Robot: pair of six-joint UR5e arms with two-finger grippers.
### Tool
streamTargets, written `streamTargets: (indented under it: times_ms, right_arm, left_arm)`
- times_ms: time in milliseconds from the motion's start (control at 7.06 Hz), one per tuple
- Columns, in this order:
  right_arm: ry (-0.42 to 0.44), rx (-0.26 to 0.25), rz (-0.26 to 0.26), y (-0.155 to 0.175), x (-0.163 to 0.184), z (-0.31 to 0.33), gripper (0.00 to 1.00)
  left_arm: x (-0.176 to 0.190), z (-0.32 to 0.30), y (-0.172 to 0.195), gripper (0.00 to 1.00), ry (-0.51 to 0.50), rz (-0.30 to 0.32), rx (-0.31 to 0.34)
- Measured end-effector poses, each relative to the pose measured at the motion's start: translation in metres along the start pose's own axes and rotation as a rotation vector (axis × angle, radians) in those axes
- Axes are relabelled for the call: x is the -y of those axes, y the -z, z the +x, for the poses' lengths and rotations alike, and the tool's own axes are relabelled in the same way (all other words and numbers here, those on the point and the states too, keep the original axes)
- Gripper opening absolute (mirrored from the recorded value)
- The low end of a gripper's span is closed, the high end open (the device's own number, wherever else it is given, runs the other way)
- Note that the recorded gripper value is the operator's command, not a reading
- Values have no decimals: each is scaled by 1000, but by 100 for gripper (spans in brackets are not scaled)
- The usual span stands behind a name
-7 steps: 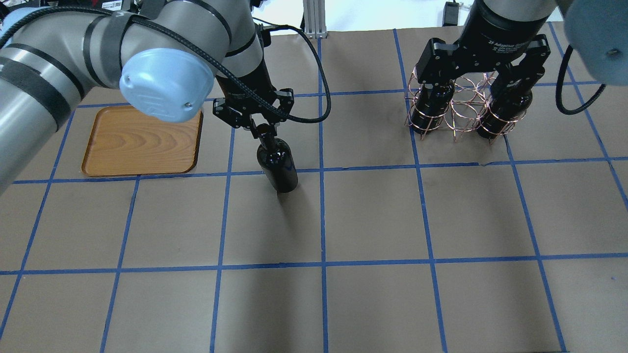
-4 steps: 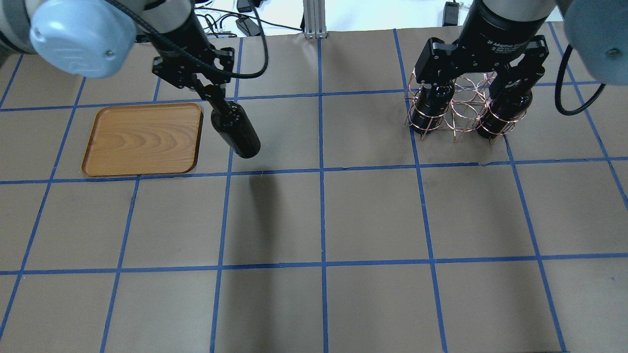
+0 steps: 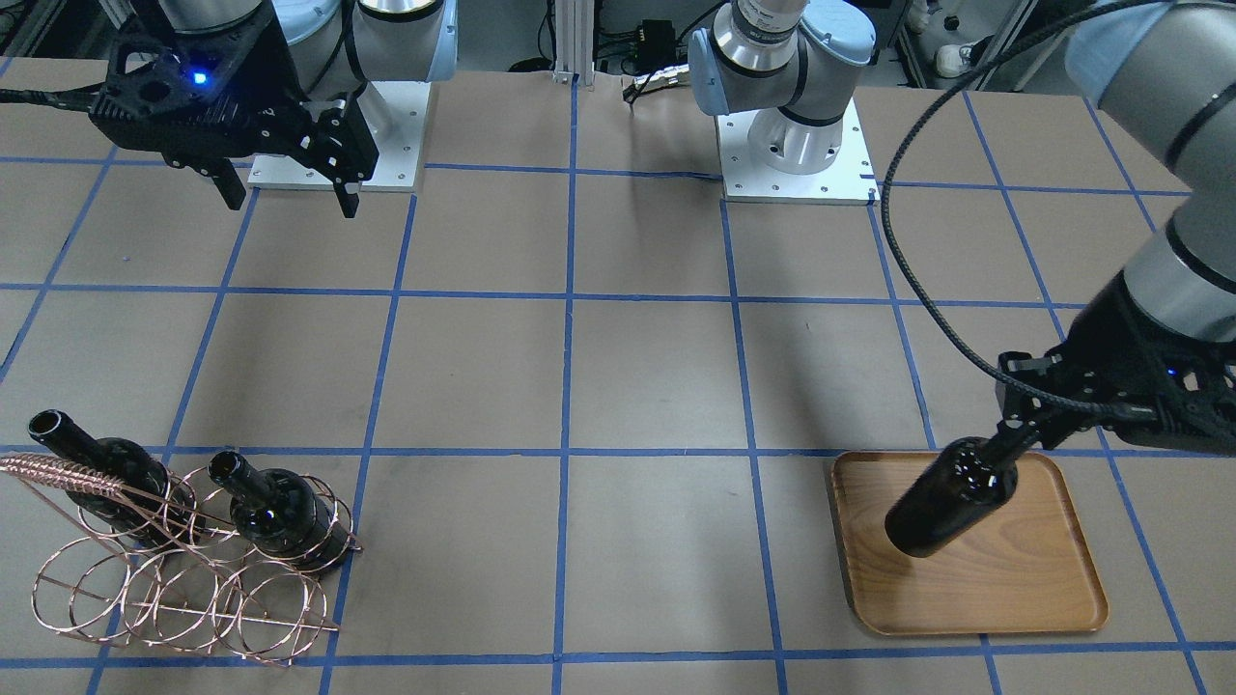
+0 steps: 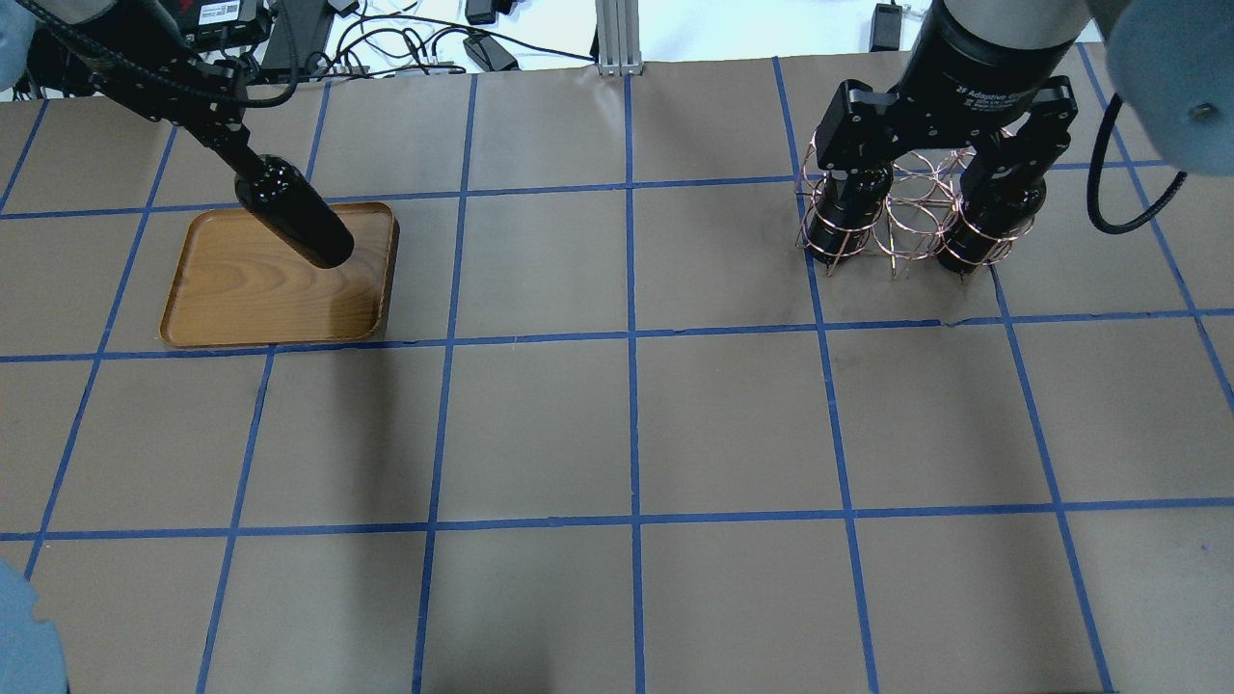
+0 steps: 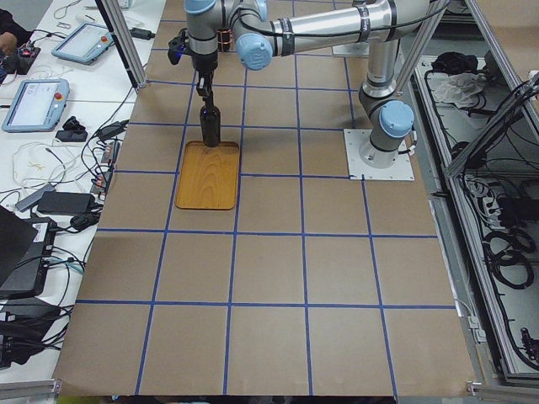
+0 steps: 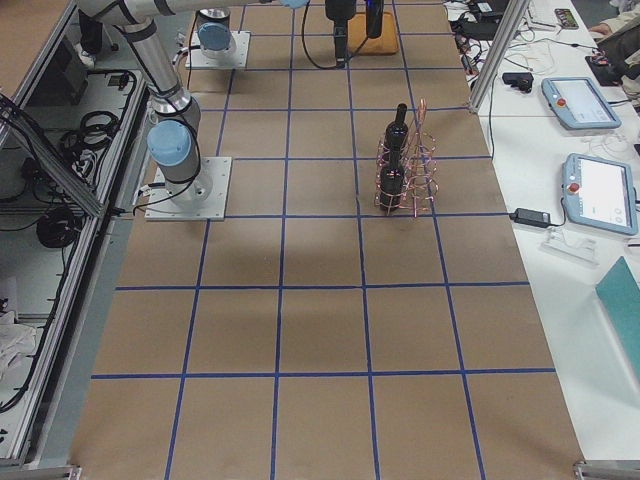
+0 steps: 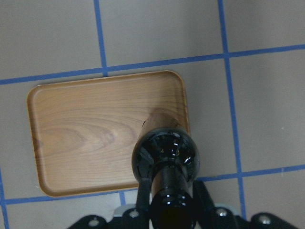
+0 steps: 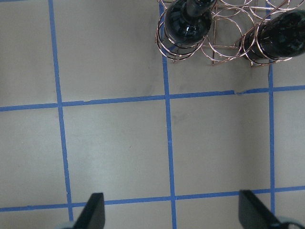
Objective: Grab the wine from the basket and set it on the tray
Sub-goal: 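Lift the bottle with the left gripper and lower it onto the wooden tray, then open the left gripper and raise it away from the bottle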
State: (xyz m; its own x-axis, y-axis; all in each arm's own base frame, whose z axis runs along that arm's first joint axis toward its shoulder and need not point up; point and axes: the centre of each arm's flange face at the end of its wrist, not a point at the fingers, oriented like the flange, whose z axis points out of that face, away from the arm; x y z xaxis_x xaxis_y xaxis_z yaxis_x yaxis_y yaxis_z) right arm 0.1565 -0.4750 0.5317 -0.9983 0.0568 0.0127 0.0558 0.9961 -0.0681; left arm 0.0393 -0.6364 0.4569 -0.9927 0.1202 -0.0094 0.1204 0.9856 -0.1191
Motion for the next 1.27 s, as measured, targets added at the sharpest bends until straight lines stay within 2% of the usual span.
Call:
streamTargets:
  times_ms: [425, 850, 1274]
  right_arm:
    - [1, 0, -4, -3, -1, 0, 100]
    - [1, -1, -7, -4, -1, 0, 100]
    - [1, -1, -8, -4, -1, 0, 100]
  left_arm:
    - [11, -54, -24, 0, -23, -18, 19]
    - [5, -61, -32, 0, -19, -91, 33]
    - [6, -61, -32, 3, -19, -82, 30]
